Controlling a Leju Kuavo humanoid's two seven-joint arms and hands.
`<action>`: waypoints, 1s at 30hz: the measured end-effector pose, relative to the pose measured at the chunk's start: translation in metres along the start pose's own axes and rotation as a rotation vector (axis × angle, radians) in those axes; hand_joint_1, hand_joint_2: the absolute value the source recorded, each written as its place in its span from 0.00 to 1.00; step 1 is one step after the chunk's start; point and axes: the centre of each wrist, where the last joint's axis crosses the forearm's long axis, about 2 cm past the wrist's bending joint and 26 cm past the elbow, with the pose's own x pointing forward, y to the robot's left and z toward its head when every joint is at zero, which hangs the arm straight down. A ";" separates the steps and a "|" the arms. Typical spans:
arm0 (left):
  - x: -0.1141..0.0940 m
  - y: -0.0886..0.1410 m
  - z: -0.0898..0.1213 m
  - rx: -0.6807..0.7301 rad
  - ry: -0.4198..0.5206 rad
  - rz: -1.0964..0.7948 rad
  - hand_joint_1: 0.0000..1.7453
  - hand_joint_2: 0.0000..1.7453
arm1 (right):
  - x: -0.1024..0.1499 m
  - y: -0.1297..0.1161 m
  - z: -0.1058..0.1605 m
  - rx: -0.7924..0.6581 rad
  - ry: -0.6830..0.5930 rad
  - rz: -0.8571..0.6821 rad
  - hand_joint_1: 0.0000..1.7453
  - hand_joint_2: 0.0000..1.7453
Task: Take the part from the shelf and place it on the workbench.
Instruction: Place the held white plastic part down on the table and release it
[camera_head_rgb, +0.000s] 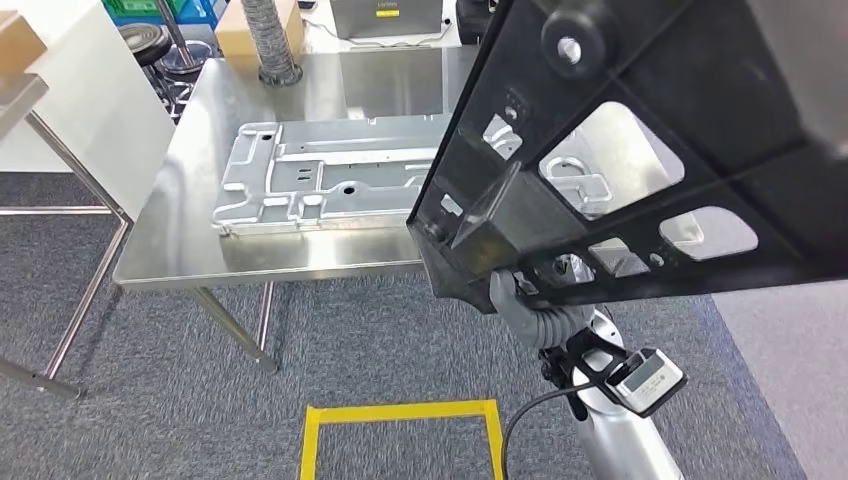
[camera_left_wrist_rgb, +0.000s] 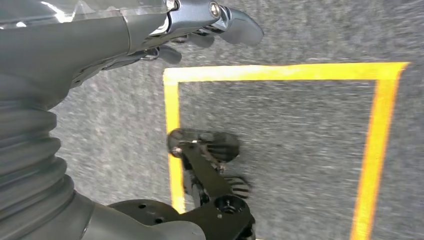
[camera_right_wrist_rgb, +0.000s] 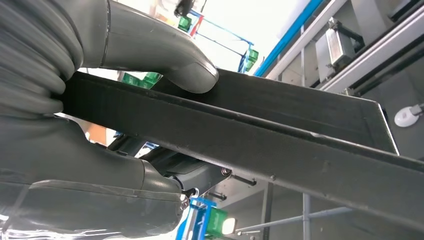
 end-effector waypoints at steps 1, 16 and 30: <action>0.000 0.000 0.000 0.000 0.000 0.000 0.00 1.00 | 0.000 0.000 -0.001 -0.001 -0.002 -0.001 1.00 1.00; -0.004 0.007 0.001 0.009 -0.003 -0.004 0.00 1.00 | 0.004 -0.002 -0.007 -0.034 -0.031 0.010 1.00 1.00; -0.001 0.008 0.000 0.022 -0.018 0.004 0.00 1.00 | 0.009 -0.073 -0.043 -0.119 0.036 0.595 1.00 1.00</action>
